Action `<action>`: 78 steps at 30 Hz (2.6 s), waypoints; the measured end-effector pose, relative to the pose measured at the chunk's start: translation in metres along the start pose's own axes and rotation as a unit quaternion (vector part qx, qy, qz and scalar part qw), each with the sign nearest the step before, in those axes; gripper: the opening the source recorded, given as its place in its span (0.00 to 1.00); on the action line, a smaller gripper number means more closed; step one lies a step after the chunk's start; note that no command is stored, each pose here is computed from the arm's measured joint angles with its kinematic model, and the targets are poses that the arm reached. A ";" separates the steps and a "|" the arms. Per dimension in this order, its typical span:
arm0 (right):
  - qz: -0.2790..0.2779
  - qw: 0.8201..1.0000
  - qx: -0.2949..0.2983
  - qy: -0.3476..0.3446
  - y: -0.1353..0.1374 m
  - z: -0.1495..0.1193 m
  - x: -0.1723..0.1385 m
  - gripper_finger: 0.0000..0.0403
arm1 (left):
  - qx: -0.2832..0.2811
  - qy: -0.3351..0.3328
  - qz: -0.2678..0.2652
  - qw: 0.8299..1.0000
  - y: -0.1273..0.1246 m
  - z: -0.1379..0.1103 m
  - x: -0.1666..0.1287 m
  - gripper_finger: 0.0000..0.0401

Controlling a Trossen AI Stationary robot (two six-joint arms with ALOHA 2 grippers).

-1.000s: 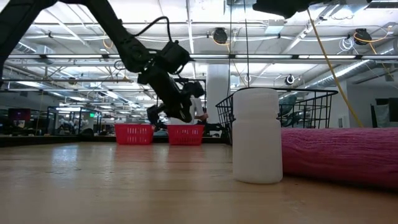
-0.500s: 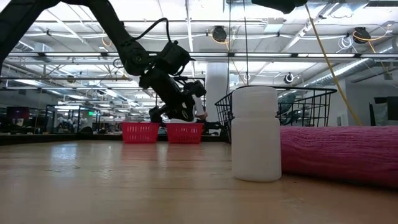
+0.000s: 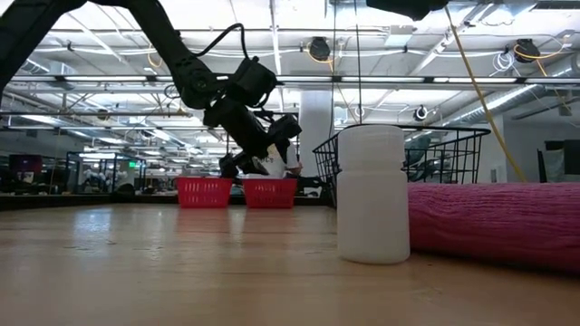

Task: Pick & Place Medicine items
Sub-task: Put the black bandage into the right orange basket, then adjust the left orange basket on the table, then put the white pill bottle into the left orange basket

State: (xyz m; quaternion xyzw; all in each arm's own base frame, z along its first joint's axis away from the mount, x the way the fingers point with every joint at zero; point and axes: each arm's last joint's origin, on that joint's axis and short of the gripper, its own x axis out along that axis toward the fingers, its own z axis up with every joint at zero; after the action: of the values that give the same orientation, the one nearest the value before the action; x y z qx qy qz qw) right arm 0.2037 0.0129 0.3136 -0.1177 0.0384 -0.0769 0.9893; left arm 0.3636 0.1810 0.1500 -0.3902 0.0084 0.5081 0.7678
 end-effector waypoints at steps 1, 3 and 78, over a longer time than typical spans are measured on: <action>0.000 1.000 0.000 0.000 0.000 0.000 0.000 0.52 | -0.010 -0.004 0.003 1.000 0.000 0.000 0.000 0.57; 0.000 1.000 0.001 0.001 0.000 0.000 0.000 0.52 | -0.026 -0.011 0.007 1.000 0.000 0.001 0.000 0.58; 0.061 0.997 -0.028 0.024 0.066 -0.002 -0.007 0.52 | 0.230 0.146 -0.129 0.953 0.066 0.036 -0.202 0.59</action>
State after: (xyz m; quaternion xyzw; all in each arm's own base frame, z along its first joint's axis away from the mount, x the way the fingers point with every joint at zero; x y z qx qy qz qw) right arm 0.2062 0.0767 0.2967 -0.1411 0.0711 -0.0185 0.9873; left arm 0.1999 0.0584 0.2183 -0.2705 0.1865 0.3266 0.8862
